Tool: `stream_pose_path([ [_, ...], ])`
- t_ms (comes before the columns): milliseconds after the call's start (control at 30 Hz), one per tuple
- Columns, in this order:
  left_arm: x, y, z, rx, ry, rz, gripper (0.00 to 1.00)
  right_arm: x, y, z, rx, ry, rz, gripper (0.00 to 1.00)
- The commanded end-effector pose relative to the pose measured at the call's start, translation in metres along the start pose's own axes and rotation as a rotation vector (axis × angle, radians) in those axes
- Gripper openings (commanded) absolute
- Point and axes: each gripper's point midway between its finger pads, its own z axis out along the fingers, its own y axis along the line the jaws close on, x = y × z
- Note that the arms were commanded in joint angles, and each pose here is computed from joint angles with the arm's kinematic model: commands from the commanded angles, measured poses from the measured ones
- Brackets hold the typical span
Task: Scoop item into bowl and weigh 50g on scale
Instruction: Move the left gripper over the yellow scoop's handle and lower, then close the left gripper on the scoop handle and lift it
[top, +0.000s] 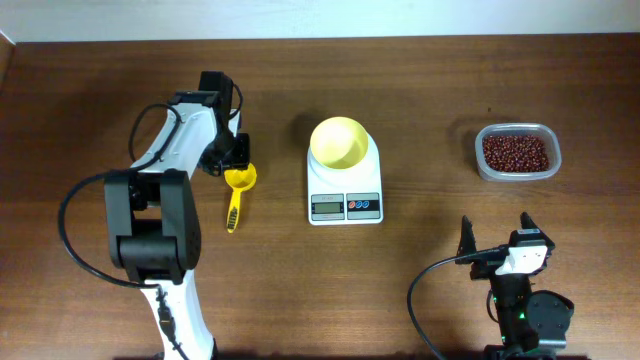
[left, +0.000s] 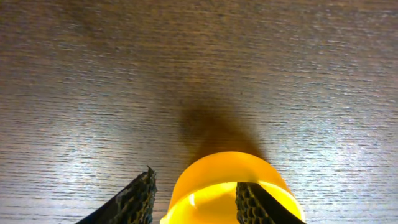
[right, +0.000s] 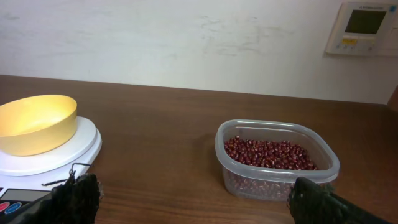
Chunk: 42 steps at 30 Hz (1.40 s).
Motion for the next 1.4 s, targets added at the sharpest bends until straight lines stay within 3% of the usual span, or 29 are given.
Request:
stream_pose_path([
  [0, 0.014, -0.006, 0.015, 0.016, 0.04, 0.012, 0.47, 0.001, 0.005, 0.0, -0.026, 0.0, 0.0, 0.99],
  [233, 0.02, -0.005, 0.026, 0.015, 0.043, 0.011, 0.4, 0.001, 0.005, 0.0, -0.026, 0.0, 0.0, 0.99],
  [367, 0.017, -0.006, 0.026, 0.016, 0.033, 0.011, 0.16, 0.001, 0.005, 0.0, -0.026, 0.0, 0.0, 0.99],
  [400, 0.017, -0.006, 0.026, 0.016, 0.032, 0.011, 0.0, 0.001, 0.005, 0.0, -0.026, 0.0, 0.001, 0.99],
  [633, 0.01, -0.006, 0.015, 0.018, 0.004, 0.01, 0.0, 0.001, 0.005, 0.0, -0.026, 0.0, 0.0, 0.99],
  [800, -0.018, -0.005, -0.047, 0.032, -0.148, -0.038, 0.0, 0.001, 0.005, 0.0, -0.026, 0.0, 0.001, 0.99],
  [867, -0.029, -0.004, -0.106, 0.069, -0.282, -0.192, 0.0, 0.001, 0.005, 0.0, -0.026, 0.0, 0.0, 0.99],
  [967, -0.014, -0.006, -0.161, 0.149, -0.351, -0.413, 0.0, 0.001, 0.005, 0.0, -0.026, 0.0, 0.0, 0.99],
  [1067, 0.0, -0.01, -0.221, 0.227, -0.473, -0.423, 0.0, 0.001, 0.005, 0.0, -0.026, 0.0, 0.0, 0.99],
  [1200, 0.015, -0.008, -0.259, 0.274, -0.551, -0.485, 0.0, 0.001, 0.005, 0.0, -0.026, 0.0, 0.0, 0.99],
  [1267, 0.022, -0.008, -0.264, 0.313, -0.535, -0.616, 0.0, 0.001, 0.005, 0.0, -0.026, 0.0, 0.001, 0.99],
  [1367, 0.04, -0.007, -0.255, 0.379, -0.41, -1.008, 0.0, 0.001, 0.005, 0.0, -0.026, 0.0, 0.0, 0.99],
])
